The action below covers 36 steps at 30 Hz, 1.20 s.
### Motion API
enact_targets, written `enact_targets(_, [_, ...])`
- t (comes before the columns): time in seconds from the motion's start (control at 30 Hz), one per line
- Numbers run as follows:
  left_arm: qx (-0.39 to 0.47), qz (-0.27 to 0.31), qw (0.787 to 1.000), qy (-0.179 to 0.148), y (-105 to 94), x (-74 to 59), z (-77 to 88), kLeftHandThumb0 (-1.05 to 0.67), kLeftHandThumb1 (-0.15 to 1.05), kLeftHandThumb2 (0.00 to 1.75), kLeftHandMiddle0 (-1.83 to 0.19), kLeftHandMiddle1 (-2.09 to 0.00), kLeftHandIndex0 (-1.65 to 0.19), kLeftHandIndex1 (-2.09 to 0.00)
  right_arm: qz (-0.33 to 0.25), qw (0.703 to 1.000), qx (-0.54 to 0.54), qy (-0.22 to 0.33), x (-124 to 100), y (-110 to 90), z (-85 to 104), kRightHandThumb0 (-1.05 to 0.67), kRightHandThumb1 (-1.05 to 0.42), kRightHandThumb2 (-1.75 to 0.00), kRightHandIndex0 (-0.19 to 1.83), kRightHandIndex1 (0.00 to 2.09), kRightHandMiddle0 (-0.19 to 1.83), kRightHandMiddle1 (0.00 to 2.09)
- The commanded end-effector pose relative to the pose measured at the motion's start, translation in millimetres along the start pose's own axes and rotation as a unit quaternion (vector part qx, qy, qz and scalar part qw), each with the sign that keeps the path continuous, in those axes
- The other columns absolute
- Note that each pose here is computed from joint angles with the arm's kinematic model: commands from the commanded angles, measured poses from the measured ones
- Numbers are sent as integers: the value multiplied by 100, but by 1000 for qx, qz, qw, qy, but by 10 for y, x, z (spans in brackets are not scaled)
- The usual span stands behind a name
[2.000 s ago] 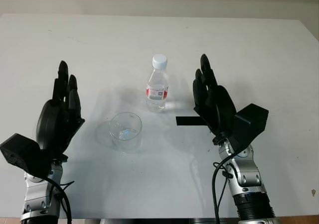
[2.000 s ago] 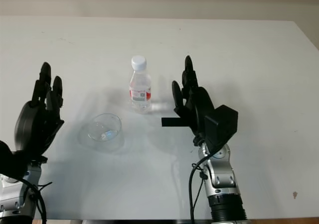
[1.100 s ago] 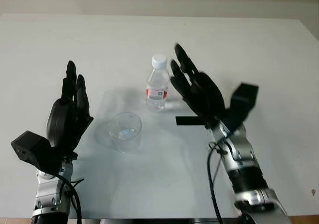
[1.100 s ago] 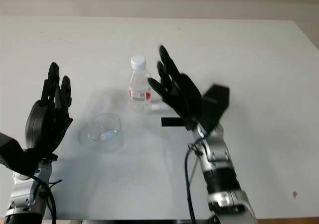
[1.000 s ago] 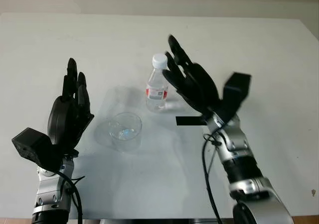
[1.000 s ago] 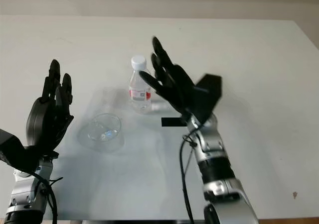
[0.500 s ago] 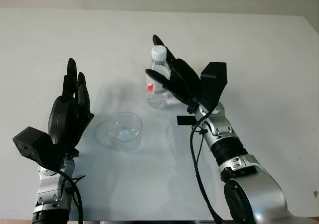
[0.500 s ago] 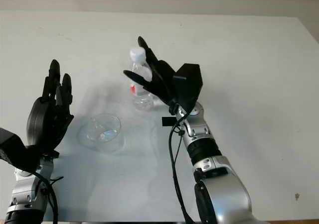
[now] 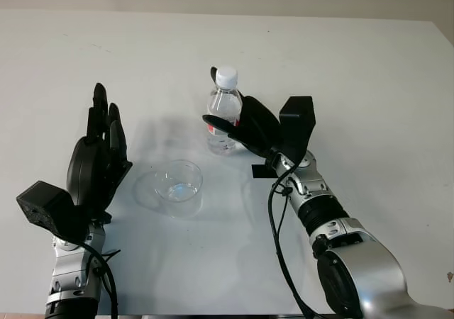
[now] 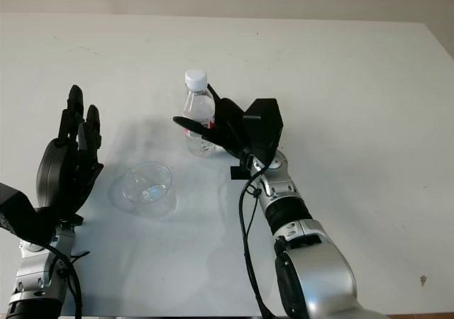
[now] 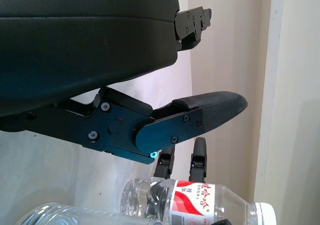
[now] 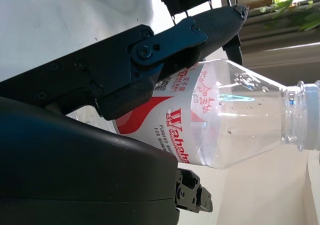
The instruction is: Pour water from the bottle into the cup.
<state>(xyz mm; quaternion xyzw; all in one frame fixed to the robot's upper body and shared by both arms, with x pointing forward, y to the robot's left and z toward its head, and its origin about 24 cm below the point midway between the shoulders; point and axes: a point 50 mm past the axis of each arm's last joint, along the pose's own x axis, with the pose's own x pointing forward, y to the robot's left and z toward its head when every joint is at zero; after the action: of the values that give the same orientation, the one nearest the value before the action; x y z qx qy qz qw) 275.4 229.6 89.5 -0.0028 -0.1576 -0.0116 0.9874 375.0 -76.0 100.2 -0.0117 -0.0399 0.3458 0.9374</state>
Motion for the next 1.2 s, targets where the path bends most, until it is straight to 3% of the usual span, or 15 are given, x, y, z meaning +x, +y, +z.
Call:
enact_targets(0.0, [1,1,1000,0,14,-16,-9,-75,105,70,19,0,19,0,5,1000,-4,-9,-9,-37,43,-85,-90,-4,-18,1,-16,2])
enact_targets(0.1, [0,3,1000,-1,9,-6,-9,-75,105,69,19,0,19,0,29,1000,-7,-5,-22,-50,52,-76,-88,-4,-6,8,-1,10])
enact_targets(0.13, [-1,2,1000,-1,5,-2,-7,-75,105,69,19,0,19,0,35,999,-6,-2,-22,-55,53,-69,-86,-5,11,16,9,38])
enact_targets(0.17, [-1,0,1000,-2,4,1,-6,-75,105,69,19,0,19,0,36,999,-3,1,-20,-59,50,-65,-85,-5,19,22,3,73])
enact_targets(0.23, [-2,-2,1000,-2,1,4,-2,-75,105,69,19,0,19,0,35,999,2,4,-14,-63,42,-55,-85,-5,33,42,1,122])
enact_targets(0.3, [-2,-1,1000,-1,-2,9,-1,-75,105,69,19,0,19,0,34,999,2,5,-9,-64,37,-48,-86,-5,27,91,7,143])
enact_targets(0.37, [0,-1,1000,-1,-3,9,3,-76,105,69,19,0,19,0,42,999,6,1,-1,-53,38,-43,-88,-6,26,125,13,155])
enact_targets(0.43, [2,-2,1000,-2,-1,7,7,-76,105,69,19,0,19,0,57,998,10,-1,7,-40,43,-35,-92,-6,42,148,29,165])
enact_targets(0.63, [3,-1,1000,-6,3,4,22,-75,105,69,19,0,19,0,82,996,-20,2,30,-17,72,-38,-90,-5,52,165,43,170])
enact_targets(0.83, [10,2,1000,-9,7,-2,38,-75,105,69,19,0,19,0,66,994,-81,14,38,-14,75,-46,-95,-6,64,177,49,187])
enact_targets(0.97, [13,1,1000,-14,18,-3,50,-75,105,69,19,0,19,0,44,991,-123,17,44,3,58,-56,-104,-15,96,202,84,208])
enact_targets(1.17, [14,-1,1000,-18,28,-2,55,-75,105,69,19,0,19,0,5,988,-153,-5,49,54,47,-45,-105,-39,134,209,110,209])
